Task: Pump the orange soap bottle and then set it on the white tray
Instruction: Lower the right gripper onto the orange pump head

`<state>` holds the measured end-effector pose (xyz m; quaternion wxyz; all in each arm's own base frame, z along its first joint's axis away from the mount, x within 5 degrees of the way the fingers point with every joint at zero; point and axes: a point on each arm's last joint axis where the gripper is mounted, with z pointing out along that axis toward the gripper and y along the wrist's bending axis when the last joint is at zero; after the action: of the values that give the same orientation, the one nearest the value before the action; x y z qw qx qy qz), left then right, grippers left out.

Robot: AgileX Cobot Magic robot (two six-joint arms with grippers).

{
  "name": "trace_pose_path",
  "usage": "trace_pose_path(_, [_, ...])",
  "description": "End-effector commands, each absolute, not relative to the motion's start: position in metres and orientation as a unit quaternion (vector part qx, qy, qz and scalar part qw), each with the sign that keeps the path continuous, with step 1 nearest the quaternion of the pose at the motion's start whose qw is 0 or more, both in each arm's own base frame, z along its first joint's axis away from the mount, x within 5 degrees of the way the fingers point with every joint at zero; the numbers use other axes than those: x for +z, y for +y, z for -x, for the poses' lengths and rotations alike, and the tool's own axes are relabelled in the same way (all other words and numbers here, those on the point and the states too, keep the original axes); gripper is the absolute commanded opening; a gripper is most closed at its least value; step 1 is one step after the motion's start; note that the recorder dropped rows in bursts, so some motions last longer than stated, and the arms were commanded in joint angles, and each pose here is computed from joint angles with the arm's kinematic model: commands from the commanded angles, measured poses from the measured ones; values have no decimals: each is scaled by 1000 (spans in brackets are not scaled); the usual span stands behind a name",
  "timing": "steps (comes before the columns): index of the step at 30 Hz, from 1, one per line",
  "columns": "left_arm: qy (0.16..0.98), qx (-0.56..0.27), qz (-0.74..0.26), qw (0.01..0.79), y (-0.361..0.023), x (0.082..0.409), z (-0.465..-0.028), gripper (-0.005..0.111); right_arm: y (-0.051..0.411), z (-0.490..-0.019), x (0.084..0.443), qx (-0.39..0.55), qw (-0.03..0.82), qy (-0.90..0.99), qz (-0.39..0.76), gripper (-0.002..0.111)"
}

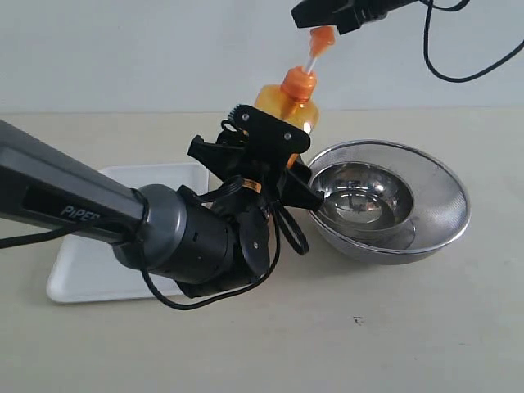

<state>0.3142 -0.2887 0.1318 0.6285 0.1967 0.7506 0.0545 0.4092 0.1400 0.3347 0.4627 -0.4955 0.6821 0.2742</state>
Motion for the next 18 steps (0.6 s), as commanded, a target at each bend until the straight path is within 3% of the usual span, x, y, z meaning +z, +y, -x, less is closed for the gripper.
trace_pose_path(1, [715, 62, -189, 671, -291, 152, -317, 5, 139, -408, 335, 269, 454, 685, 503, 0])
trace_pose_path(18, [713, 63, -189, 672, -291, 152, -317, 5, 135, -398, 350, 246, 451, 691, 509, 0])
